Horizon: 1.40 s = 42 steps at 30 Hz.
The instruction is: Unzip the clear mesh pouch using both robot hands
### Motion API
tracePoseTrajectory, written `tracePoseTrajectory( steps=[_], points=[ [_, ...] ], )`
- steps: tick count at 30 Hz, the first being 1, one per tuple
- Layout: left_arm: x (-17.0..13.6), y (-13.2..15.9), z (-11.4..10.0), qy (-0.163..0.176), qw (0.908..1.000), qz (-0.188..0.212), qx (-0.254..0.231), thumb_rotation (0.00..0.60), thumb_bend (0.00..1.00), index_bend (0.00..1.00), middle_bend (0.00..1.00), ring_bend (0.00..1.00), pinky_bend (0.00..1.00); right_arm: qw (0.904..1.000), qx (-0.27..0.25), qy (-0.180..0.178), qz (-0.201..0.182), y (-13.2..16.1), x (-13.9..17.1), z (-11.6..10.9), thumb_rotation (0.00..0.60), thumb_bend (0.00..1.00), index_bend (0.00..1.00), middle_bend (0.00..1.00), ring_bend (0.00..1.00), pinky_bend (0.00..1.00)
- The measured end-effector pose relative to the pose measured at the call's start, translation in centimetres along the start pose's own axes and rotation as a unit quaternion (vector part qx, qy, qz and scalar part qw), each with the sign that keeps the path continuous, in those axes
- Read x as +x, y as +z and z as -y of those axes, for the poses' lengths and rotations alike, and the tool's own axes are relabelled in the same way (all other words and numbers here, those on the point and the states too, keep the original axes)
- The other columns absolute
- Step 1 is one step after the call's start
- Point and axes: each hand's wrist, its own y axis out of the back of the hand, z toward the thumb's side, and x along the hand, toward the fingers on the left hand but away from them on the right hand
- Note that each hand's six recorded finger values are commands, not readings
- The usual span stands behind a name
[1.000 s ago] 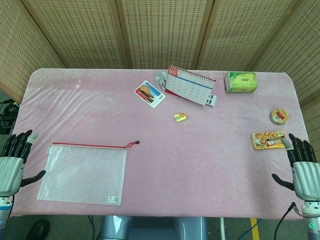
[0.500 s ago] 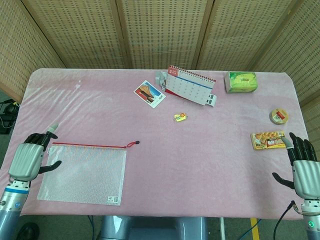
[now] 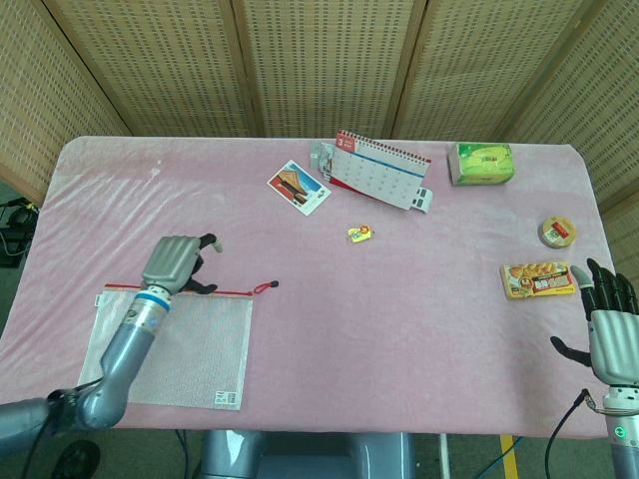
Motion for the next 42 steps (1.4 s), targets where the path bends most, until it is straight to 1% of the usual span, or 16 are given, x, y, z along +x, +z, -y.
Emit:
tracePoseTrajectory(
  steps=[1, 3, 7, 9, 17, 25, 30, 36, 42],
  points=[
    [0.8, 0.8, 0.4, -0.006, 1.0, 0.0, 0.001, 0.6, 0.19, 0.45, 1.0, 0.97, 1.0, 1.0, 0.001, 0.001, 0.002, -0.1, -0.1, 0.1, 0.6, 0.0, 0.1, 0.0, 0.0, 0.0],
    [2.2, 2.0, 1.4, -0.018, 0.9998, -0.003, 0.008, 0.6, 0.25, 0.47, 1.0, 0.97, 1.0, 1.0, 0.002, 0.004, 0.004, -0.2, -0.2, 0.2, 0.6, 0.0, 0.1, 0.0, 0.0, 0.0],
    [3.8, 3.0, 3.2, -0.036, 0.9992, -0.01, 0.017, 0.6, 0.32, 0.5, 1.0, 0.97, 1.0, 0.9999, 0.006, 0.009, 0.008, -0.3, -0.5, 0.5, 0.6, 0.0, 0.1, 0.0, 0.0, 0.0],
    [4.3, 3.2, 4.1, -0.044, 0.9987, -0.013, 0.021, 0.6, 0.33, 0.5, 1.0, 0.97, 1.0, 0.9999, 0.006, 0.01, 0.009, -0.4, -0.6, 0.6, 0.6, 0.0, 0.1, 0.0, 0.0, 0.0],
    [5.0, 3.1, 6.0, -0.063, 0.9972, -0.022, 0.033, 0.6, 0.34, 0.5, 1.0, 0.97, 1.0, 0.9997, 0.006, 0.016, 0.019, -0.8, -0.8, 0.8, 0.6, 0.0, 0.1, 0.0, 0.0, 0.0],
    [5.7, 3.3, 7.8, -0.081, 0.996, -0.029, 0.024, 0.6, 0.34, 0.51, 1.0, 0.97, 1.0, 0.9997, 0.003, 0.017, 0.019, -0.9, -0.9, 0.7, 0.6, 0.0, 0.1, 0.0, 0.0, 0.0],
    [6.1, 3.9, 8.9, -0.088, 0.9954, -0.031, 0.023, 0.6, 0.37, 0.51, 1.0, 0.97, 1.0, 0.9996, 0.002, 0.019, 0.022, -1.0, -0.9, 0.8, 0.6, 0.0, 0.1, 0.0, 0.0, 0.0],
    [6.4, 4.6, 9.8, -0.096, 0.9947, -0.029, 0.023, 0.6, 0.37, 0.51, 1.0, 0.97, 1.0, 0.9995, 0.001, 0.021, 0.024, -1.3, -1.0, 0.8, 0.6, 0.0, 0.1, 0.0, 0.0, 0.0],
    [6.4, 5.2, 10.2, -0.094, 0.9948, -0.027, 0.028, 0.6, 0.37, 0.51, 1.0, 0.97, 1.0, 0.9995, -0.002, 0.02, 0.026, -1.5, -1.0, 0.7, 0.6, 0.0, 0.1, 0.0, 0.0, 0.0]
  ],
)
